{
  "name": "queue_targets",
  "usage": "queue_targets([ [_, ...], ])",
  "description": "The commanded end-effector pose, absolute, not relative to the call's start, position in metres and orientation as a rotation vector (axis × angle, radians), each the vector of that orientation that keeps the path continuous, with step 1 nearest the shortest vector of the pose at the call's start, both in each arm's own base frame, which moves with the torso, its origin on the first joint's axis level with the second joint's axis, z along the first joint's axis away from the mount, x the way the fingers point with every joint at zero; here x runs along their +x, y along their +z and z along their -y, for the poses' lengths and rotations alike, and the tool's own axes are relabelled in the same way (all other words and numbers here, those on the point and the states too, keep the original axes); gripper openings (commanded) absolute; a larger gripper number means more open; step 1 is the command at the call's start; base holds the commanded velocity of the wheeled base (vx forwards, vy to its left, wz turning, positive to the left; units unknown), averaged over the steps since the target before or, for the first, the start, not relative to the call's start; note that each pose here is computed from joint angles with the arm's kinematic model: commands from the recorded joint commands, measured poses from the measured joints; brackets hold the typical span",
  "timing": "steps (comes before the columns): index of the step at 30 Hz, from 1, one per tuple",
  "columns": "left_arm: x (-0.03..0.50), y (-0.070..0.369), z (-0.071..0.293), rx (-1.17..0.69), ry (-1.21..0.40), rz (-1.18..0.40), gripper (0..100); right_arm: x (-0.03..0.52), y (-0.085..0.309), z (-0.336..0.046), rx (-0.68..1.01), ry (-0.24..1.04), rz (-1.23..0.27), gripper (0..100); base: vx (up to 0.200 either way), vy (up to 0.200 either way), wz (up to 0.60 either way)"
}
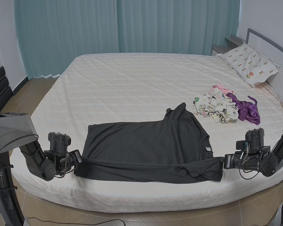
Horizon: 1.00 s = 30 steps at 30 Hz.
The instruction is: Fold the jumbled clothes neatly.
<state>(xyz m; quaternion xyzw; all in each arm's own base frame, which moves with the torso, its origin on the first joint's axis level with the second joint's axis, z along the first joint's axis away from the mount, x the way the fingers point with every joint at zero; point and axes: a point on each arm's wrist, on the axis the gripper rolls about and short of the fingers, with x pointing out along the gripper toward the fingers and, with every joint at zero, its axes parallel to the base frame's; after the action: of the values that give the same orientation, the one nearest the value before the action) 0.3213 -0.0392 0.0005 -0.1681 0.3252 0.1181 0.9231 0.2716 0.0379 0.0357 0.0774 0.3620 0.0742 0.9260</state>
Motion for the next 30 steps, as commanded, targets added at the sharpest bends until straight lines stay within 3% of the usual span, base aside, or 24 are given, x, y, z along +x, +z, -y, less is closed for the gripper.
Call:
queue_targets([
  [1,0.340,-0.017,0.038,-0.347,0.259,-0.675,0,0.290,0.022,-0.041,0.168,0.144,-0.762,0,0.000,0.000,0.00],
  [12,0.366,-0.016,0.041,-0.396,0.255,-0.608,0,0.317,0.022,-0.040,0.194,0.085,-0.709,0,0.000,0.000,0.00],
  [30,0.326,0.040,0.040,-0.419,0.184,-0.656,0,0.276,0.047,-0.021,0.227,0.073,-0.698,0,0.000,0.000,0.00],
])
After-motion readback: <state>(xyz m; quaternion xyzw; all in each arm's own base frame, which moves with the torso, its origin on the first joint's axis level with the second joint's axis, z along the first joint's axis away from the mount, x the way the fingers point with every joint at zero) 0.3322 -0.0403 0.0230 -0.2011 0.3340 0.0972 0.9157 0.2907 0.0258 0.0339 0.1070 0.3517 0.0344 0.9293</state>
